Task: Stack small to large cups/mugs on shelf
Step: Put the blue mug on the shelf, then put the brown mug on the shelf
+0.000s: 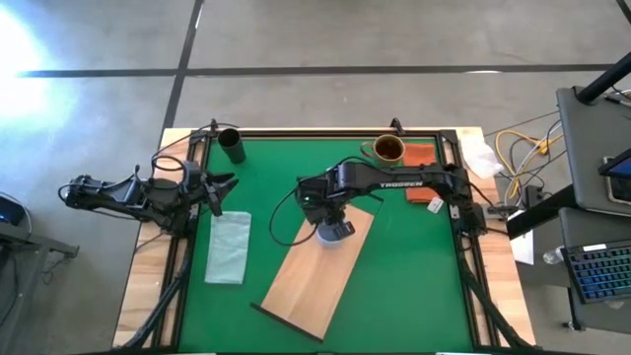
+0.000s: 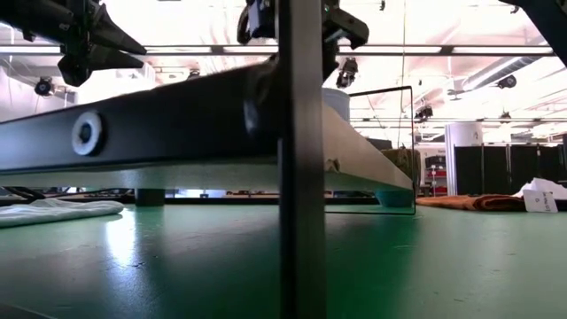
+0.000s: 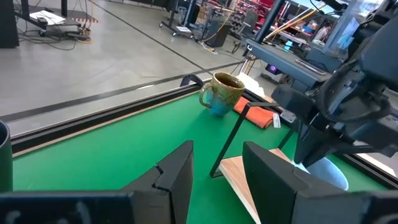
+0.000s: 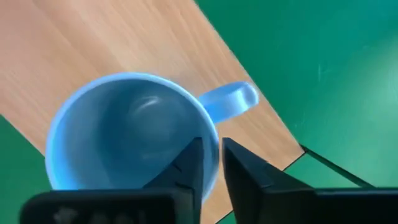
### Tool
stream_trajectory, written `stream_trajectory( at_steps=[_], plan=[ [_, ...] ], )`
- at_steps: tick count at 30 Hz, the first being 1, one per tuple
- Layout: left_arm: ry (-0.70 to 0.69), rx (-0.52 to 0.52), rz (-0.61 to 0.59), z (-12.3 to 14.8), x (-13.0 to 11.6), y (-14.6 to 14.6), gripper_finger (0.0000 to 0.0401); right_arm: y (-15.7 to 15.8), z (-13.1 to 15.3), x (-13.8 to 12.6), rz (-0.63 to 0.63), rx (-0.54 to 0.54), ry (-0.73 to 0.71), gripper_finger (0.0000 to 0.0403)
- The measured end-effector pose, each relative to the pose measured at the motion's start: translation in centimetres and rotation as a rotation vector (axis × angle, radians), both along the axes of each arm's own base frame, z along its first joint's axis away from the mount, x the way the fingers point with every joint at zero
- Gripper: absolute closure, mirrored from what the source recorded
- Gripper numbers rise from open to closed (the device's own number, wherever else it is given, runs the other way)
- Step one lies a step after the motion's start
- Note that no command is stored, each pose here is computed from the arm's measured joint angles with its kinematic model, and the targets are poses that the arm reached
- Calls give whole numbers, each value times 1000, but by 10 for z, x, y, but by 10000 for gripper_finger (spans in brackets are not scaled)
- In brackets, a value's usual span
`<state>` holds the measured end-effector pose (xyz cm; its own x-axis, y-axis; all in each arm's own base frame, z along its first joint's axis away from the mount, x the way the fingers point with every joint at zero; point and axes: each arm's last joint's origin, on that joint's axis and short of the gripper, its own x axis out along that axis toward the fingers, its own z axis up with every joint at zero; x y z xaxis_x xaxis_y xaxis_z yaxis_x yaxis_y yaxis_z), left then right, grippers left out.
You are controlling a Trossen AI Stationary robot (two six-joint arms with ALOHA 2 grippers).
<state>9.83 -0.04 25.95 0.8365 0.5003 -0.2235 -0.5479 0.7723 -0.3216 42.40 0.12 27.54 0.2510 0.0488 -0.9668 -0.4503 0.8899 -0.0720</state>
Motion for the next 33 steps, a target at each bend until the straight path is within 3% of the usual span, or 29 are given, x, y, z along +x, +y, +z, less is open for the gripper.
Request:
stream_trajectory(
  at_steps=[8, 14, 16, 18, 24, 29, 33],
  plan=[
    [0, 0, 0, 0, 0, 0, 276, 0, -1, -2, -37, 3, 20, 290],
    [-2, -1, 0, 0, 0, 0, 276, -3, 44, -8, -133, -62, -59, 268],
    [-3, -2, 1, 0, 0, 0, 276, -8, 64, -13, -265, -125, -110, 265],
    [-6, -6, 2, 0, 0, 0, 276, -22, 79, -19, -475, -141, -165, 264],
    [-35, -38, 10, 1, 1, 0, 276, -105, 97, -65, -1059, -5, -58, 271],
    [-43, -54, 10, 1, 0, 0, 276, -171, 104, -117, -1302, 22, -38, 272],
    [-40, -54, 8, 1, 0, 0, 276, -214, 93, -163, -1462, 53, 33, 262]
  ],
)
